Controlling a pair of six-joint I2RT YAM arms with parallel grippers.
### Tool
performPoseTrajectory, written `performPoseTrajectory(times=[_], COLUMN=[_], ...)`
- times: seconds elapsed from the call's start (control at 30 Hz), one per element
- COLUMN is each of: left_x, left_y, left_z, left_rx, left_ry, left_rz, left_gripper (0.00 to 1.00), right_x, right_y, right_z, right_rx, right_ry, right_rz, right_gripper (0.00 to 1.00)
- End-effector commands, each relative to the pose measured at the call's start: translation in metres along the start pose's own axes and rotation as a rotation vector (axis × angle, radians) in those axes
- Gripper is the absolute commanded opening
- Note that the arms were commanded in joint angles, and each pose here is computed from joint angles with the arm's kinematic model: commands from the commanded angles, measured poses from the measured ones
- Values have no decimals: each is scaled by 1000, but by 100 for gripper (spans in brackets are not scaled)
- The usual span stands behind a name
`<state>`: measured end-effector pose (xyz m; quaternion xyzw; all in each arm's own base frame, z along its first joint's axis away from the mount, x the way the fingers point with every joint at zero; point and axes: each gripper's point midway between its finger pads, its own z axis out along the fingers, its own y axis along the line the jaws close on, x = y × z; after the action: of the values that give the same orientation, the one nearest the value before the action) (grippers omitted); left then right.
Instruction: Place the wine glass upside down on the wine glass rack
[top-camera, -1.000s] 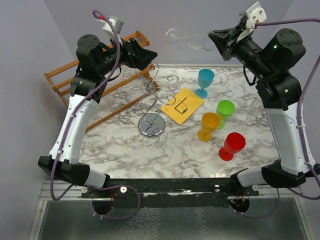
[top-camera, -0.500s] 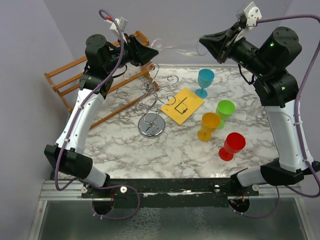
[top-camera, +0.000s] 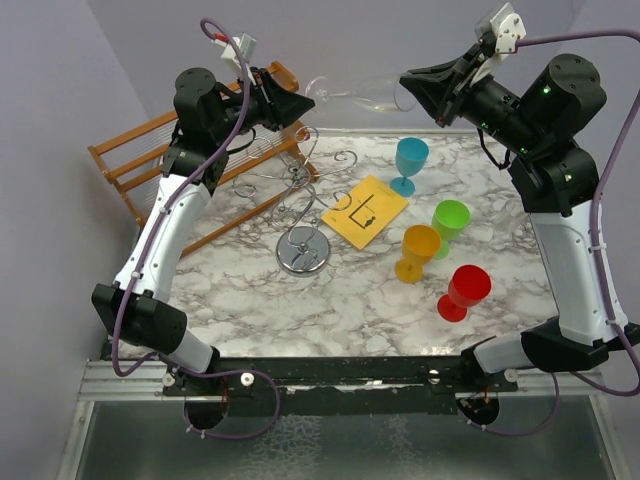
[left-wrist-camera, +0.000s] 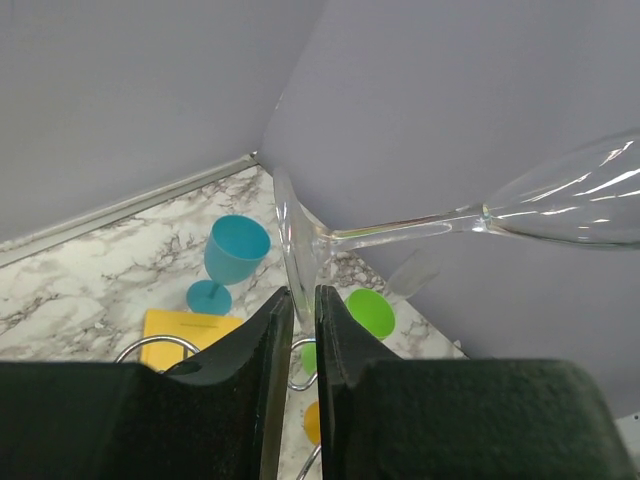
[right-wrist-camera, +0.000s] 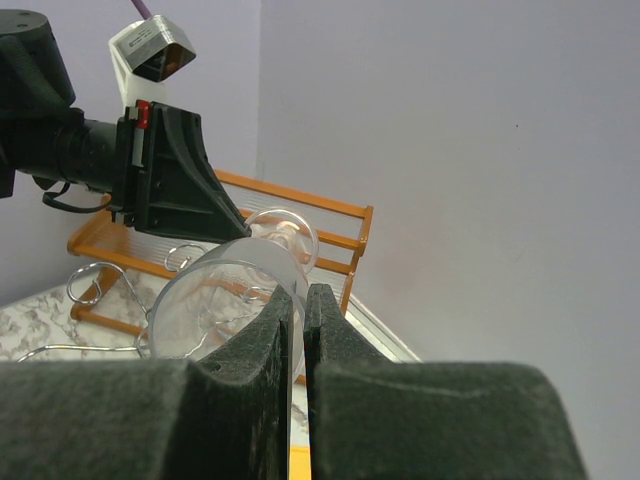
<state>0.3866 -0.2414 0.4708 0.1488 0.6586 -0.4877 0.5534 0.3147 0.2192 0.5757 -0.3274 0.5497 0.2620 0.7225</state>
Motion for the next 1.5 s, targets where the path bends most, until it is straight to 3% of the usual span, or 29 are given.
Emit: performPoseTrajectory(times=[0.0, 0.37, 0.63, 0.97, 1.17, 1.27, 1.47], left_x=[-9, -11, -12, -12, -13, -17, -39], left_y=[-20, -11, -11, -14, -17, -16, -7], left_z=[1, -3, -5, -12, -15, -20, -42], left_rx=[66, 4, -5, -17, -16, -27, -69], left_ry=[-34, -52, -51, -49, -46, -52, -101], left_rz=[54, 101, 108, 129, 144, 154, 191], left_gripper=[19, 23, 18, 21, 0, 0, 0], right_x=[-16, -15, -15, -10, -8, -6, 2], right_y=[14, 13, 9, 1, -3, -5, -6], right_z=[-4, -5, -5, -5, -6, -7, -12], right_rx=[-57, -52, -31, 11, 30, 48, 56], right_ry=[-50, -48, -46, -34, -29, -25, -3], right_rz=[-1, -5, -20, -44, -55, -68, -96], right_gripper=[1, 1, 1, 1, 1, 1, 30])
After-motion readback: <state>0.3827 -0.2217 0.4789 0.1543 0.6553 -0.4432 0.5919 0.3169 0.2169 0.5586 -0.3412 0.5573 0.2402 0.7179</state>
